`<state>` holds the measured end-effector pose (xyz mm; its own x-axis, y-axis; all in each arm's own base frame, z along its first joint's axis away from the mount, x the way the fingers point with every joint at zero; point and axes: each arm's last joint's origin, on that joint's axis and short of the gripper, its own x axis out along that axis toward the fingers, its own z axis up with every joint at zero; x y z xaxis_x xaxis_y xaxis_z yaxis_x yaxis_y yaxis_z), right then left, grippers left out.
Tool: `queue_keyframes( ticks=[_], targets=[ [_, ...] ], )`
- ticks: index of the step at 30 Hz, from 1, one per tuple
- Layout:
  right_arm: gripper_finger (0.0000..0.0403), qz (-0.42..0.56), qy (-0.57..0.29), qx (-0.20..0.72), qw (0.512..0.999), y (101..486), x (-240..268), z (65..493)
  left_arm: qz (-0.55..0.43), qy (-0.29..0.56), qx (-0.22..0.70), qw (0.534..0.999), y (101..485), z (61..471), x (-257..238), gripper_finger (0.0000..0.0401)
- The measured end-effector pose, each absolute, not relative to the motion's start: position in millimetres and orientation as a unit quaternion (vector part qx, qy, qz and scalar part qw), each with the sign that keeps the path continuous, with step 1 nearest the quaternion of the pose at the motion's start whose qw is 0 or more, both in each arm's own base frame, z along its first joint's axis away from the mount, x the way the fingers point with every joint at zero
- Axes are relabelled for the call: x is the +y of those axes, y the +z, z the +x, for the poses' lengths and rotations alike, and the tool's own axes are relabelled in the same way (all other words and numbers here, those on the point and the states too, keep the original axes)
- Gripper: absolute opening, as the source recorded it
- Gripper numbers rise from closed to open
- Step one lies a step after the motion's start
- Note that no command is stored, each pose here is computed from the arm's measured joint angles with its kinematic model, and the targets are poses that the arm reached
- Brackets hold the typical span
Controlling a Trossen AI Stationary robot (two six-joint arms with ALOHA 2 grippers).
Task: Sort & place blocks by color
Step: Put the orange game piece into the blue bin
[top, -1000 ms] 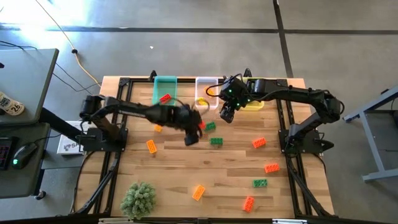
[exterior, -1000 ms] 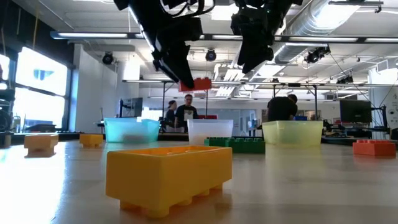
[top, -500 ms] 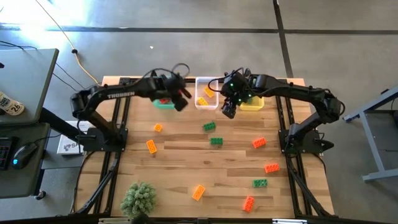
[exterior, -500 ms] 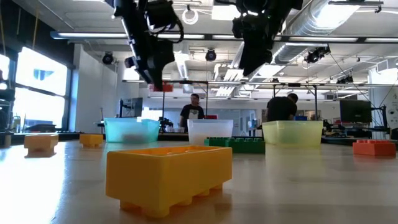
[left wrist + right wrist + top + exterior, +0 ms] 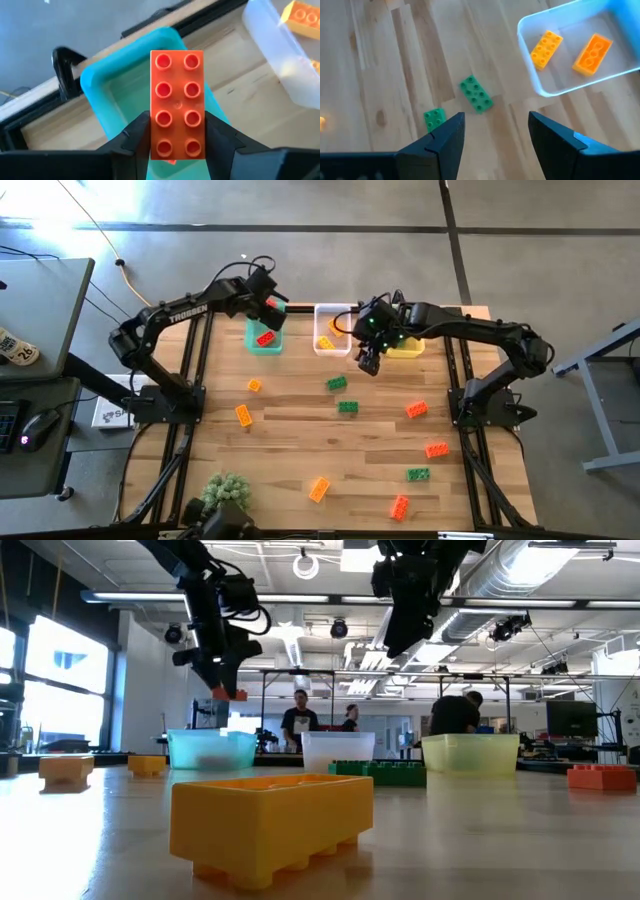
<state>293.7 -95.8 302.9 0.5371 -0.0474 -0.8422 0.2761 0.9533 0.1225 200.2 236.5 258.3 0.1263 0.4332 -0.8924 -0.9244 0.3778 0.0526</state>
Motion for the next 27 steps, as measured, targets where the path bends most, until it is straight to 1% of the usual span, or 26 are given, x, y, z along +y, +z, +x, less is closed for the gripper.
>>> queue_keyframes(
  ticks=[3, 7, 13, 17, 21, 27],
  targets=[
    [0.0206, 0.152, -0.105, 0.476, 0.860, 298, -93, 298, -0.286, 0.485, 0.460, 0.687, 255, 197, 238, 0.0121],
    [0.0206, 0.183, -0.115, 0.486, 0.847, 290, -87, 306, -0.296, 0.475, 0.492, 0.666, 241, 198, 240, 0.0122],
    [0.0206, 0.198, -0.110, 0.506, 0.832, 278, -73, 316, -0.298, 0.457, 0.520, 0.657, 223, 205, 245, 0.0123],
    [0.0207, 0.206, -0.108, 0.515, 0.825, 272, -62, 321, -0.288, 0.447, 0.529, 0.661, 221, 206, 245, 0.0125],
    [0.0217, 0.213, -0.104, 0.526, 0.816, 267, -50, 325, -0.286, 0.446, 0.529, 0.663, 221, 206, 245, 0.0138],
    [0.0233, 0.216, -0.096, 0.541, 0.807, 258, -34, 332, -0.282, 0.447, 0.531, 0.662, 221, 206, 246, 0.0167]
  ],
)
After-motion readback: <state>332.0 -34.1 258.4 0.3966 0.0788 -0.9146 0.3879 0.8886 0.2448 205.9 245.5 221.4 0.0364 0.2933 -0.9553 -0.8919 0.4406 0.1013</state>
